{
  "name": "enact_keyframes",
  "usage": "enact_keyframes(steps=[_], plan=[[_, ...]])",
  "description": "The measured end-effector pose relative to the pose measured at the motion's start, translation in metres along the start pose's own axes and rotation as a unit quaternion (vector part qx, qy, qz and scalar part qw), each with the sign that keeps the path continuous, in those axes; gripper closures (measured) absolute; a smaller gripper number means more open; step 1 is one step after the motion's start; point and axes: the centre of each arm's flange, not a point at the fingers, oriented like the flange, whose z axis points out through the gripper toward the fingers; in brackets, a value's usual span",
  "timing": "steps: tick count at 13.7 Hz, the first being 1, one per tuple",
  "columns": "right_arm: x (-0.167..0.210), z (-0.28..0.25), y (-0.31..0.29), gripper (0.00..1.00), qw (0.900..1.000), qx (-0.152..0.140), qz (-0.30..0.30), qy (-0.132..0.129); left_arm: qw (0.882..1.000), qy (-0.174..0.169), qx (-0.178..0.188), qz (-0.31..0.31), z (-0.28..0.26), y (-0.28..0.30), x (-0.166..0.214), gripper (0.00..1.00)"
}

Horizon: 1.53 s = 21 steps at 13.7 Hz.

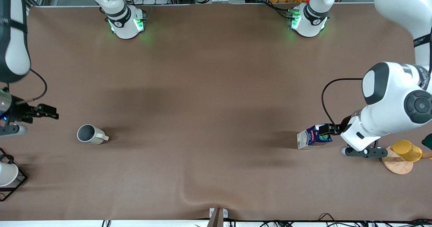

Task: Place milk next to cup
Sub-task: 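Grasp the milk carton with the left gripper while the right gripper grasps the mug, then carry the mug with the right gripper while the left gripper carries the carton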

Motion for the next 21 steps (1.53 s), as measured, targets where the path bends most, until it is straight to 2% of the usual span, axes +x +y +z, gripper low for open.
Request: enact_keyframes(steps=[3, 6, 8, 11, 12, 15, 16, 17, 19, 21], plan=[[0.002, 0.060, 0.007, 0.00, 1.000, 0.000, -0.006, 0.004, 1.000, -0.005, 0.001, -0.001, 0.009, -0.001, 0.003, 0.00], [0.006, 0.092, 0.015, 0.01, 1.000, 0.001, -0.015, 0.004, 1.000, -0.012, 0.001, 0.000, 0.019, 0.000, 0.004, 0.00], [0.010, 0.109, 0.017, 0.11, 1.000, 0.000, -0.015, 0.010, 1.000, -0.017, 0.001, 0.001, 0.026, 0.002, 0.004, 0.00], [0.016, 0.143, 0.017, 0.17, 1.000, 0.002, -0.014, 0.016, 1.000, -0.026, 0.002, 0.002, 0.038, 0.003, 0.005, 0.00], [0.016, 0.154, 0.016, 0.23, 1.000, 0.007, -0.011, 0.014, 1.000, -0.029, 0.003, 0.003, 0.042, 0.004, 0.005, 0.00], [0.016, 0.173, 0.013, 0.27, 1.000, 0.018, -0.008, 0.005, 0.999, -0.037, 0.004, 0.006, 0.052, 0.008, 0.005, 0.00], [0.017, 0.178, 0.009, 0.34, 1.000, 0.022, -0.009, 0.003, 0.999, -0.040, 0.004, 0.007, 0.056, 0.009, 0.005, 0.00], [0.018, 0.180, 0.006, 0.34, 1.000, 0.024, -0.011, 0.001, 0.999, -0.042, 0.004, 0.007, 0.059, 0.010, 0.005, 0.00], [0.018, 0.181, 0.003, 0.50, 1.000, 0.026, -0.013, -0.002, 0.999, -0.047, 0.005, 0.007, 0.066, 0.010, 0.005, 0.00], [0.017, 0.181, 0.003, 0.76, 0.999, 0.028, -0.013, -0.007, 0.999, -0.052, 0.006, 0.006, 0.073, 0.008, 0.006, 0.04]])
